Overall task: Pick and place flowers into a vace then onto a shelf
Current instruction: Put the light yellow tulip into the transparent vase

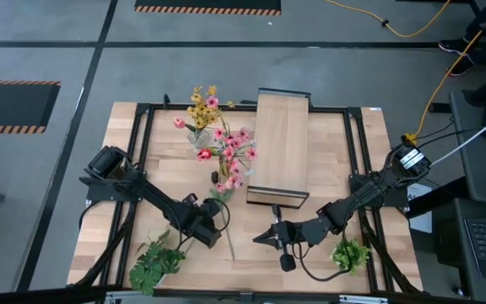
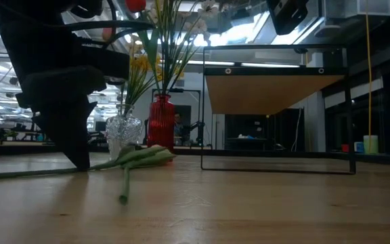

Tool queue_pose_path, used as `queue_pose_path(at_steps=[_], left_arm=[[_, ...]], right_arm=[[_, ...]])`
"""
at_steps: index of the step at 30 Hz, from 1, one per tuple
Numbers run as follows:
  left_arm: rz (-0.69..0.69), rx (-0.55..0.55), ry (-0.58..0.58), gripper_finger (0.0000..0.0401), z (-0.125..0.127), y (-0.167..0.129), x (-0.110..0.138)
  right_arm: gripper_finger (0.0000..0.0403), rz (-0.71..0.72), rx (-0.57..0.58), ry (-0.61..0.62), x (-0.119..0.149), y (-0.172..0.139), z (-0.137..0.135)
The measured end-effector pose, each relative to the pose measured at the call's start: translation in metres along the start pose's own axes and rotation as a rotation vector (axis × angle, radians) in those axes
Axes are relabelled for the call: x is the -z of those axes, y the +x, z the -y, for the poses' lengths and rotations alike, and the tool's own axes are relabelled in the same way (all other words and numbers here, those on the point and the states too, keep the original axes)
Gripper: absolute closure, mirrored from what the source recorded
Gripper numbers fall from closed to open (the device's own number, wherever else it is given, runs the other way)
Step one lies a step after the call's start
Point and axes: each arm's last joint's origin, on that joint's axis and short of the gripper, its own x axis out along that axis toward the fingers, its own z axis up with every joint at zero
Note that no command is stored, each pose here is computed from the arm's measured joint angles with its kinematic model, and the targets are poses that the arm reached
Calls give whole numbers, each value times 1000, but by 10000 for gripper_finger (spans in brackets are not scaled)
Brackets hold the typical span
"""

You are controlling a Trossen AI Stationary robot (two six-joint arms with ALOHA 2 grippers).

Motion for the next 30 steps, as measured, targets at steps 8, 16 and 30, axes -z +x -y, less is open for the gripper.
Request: queue_pose_path(at_steps=[8,16,30], left_arm=[[-39,-19,48,398,-3,-5,6],[-15,-9,52,387,0,-6,8],[-9,-4,42,287,-2,-4,2]], right_arm=[[398,1,8,-9,-1,1,3],[398,4,28,7,-2,3,9],[398,3,26,8,-2,3,9]])
